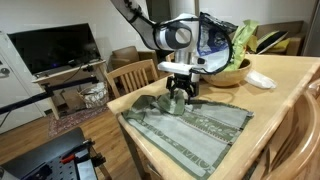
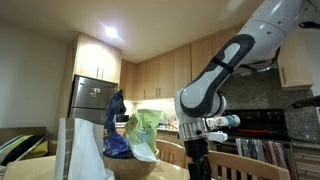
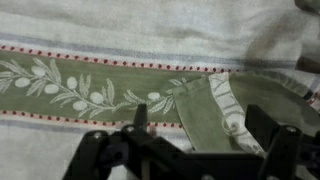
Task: Slide the wooden bowl forward then unfold the towel
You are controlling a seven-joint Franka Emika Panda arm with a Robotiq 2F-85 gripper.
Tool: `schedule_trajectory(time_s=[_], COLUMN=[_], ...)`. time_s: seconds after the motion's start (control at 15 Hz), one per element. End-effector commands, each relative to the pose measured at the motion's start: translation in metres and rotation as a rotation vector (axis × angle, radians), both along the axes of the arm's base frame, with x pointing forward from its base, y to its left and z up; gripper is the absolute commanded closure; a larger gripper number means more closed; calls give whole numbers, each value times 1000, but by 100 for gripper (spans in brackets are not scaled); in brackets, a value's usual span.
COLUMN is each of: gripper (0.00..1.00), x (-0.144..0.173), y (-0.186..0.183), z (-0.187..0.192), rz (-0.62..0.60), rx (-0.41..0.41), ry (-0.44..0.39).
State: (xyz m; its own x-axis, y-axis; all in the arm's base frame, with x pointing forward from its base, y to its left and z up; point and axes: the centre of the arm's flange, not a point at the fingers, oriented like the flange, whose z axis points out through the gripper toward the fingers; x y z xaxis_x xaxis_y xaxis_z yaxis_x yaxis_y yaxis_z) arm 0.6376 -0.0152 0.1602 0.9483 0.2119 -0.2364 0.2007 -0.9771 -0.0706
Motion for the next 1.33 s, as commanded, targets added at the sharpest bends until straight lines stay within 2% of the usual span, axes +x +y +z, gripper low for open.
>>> schedule_trajectory(time_s=[0.0,0.47,0.73,0.8,1.27], gripper=[0,0,0,0,0], x=[22,26,39,28,32], y=[1,7,8,5,8], z=[-16,-31,-34,-34,-35], rz=[49,119,119,115,132], rx=[16,3,-73,-28,-46], ry=[18,-5,-47,-20,-29])
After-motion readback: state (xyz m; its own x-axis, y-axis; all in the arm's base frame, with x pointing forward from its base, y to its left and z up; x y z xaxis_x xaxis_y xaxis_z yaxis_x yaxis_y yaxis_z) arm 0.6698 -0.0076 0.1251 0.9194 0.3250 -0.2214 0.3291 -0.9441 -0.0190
